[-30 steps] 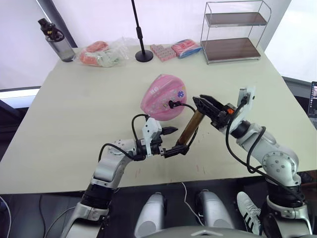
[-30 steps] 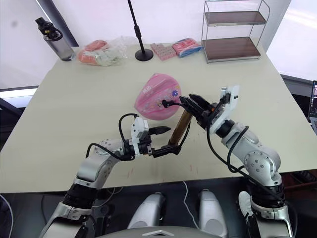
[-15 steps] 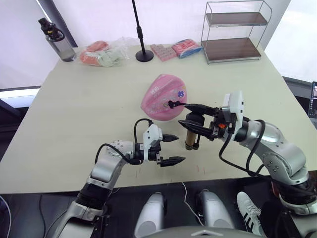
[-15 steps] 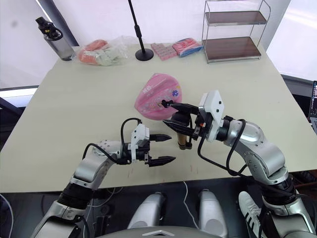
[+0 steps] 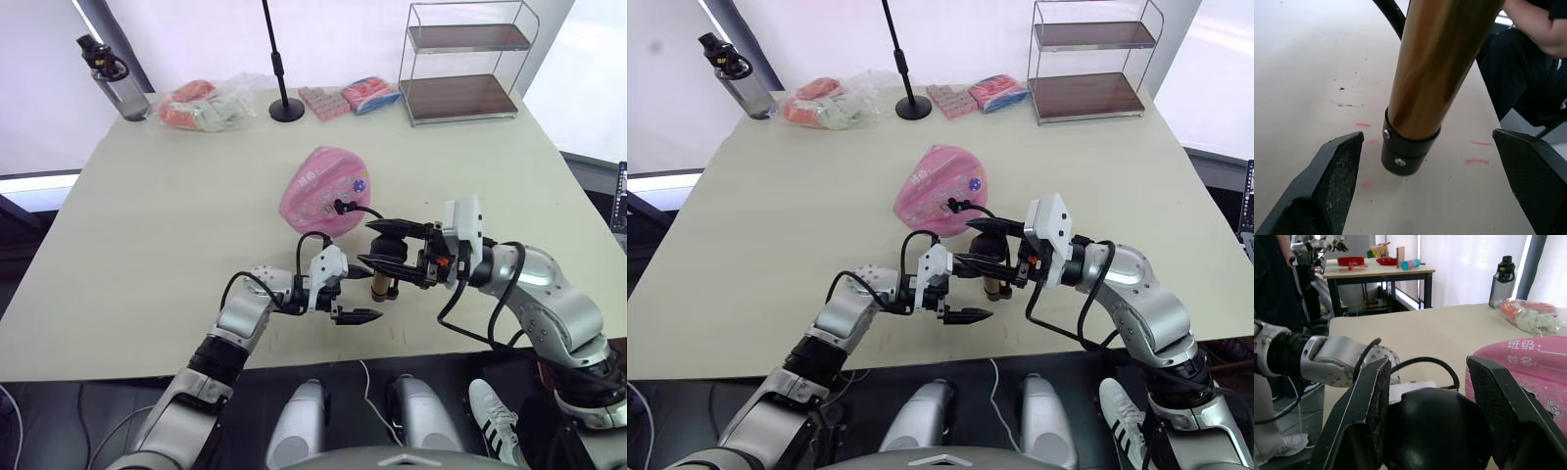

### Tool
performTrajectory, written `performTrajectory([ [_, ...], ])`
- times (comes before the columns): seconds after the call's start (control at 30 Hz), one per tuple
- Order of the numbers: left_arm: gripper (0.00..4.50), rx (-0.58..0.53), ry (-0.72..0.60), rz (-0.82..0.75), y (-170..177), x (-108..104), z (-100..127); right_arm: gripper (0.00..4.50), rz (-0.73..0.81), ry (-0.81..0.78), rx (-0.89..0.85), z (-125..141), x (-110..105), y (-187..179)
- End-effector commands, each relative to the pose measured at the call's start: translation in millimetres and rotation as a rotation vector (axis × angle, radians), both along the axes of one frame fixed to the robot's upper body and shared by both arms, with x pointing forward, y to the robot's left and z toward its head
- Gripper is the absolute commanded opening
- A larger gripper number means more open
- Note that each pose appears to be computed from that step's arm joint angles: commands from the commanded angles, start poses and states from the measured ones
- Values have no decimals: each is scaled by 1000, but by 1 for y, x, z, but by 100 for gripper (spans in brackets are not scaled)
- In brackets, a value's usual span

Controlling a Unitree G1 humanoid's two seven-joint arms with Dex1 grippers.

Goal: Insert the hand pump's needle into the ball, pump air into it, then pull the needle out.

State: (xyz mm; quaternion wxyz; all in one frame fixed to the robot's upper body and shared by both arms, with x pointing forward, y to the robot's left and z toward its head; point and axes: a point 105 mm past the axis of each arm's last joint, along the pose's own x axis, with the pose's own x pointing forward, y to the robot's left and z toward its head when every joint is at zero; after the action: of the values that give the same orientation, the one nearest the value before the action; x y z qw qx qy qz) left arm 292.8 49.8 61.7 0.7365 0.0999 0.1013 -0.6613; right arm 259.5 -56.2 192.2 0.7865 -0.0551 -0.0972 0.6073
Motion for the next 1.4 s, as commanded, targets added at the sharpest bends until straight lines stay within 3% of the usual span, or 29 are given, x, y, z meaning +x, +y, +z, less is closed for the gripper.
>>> performTrajectory([
  [0.03, 449, -3, -13, -42, -9, 1, 0, 201, 8, -54, 56, 16, -4, -3],
  [0.27, 449, 30, 12, -63, -14, 4, -12, 201, 7, -45, 68, 15, -4, -7],
  [0.37, 385, 36, 7, -68, -15, 5, -14, 201, 8, -51, 49, 11, -4, -8],
  [0.47, 266, 29, -8, -50, -15, 8, -14, 201, 10, -51, 41, 7, -5, -10],
  [0.5, 256, 23, -13, -44, -16, 9, -13, 201, 12, -49, 40, 6, -6, -10],
  [0.53, 185, 18, -16, -41, -16, 9, -13, 201, 13, -49, 40, 6, -6, -10],
  [0.63, 109, 16, -16, -46, -17, 7, -15, 201, 12, -47, 42, 5, -6, -11],
  [1.1, 109, 41, -43, -35, -21, 3, -26, 201, 4, -44, 58, 26, -3, -26],
  [1.4, 109, 106, 21, -25, -22, -3, -46, 201, 28, -72, 115, 67, -4, -35],
])
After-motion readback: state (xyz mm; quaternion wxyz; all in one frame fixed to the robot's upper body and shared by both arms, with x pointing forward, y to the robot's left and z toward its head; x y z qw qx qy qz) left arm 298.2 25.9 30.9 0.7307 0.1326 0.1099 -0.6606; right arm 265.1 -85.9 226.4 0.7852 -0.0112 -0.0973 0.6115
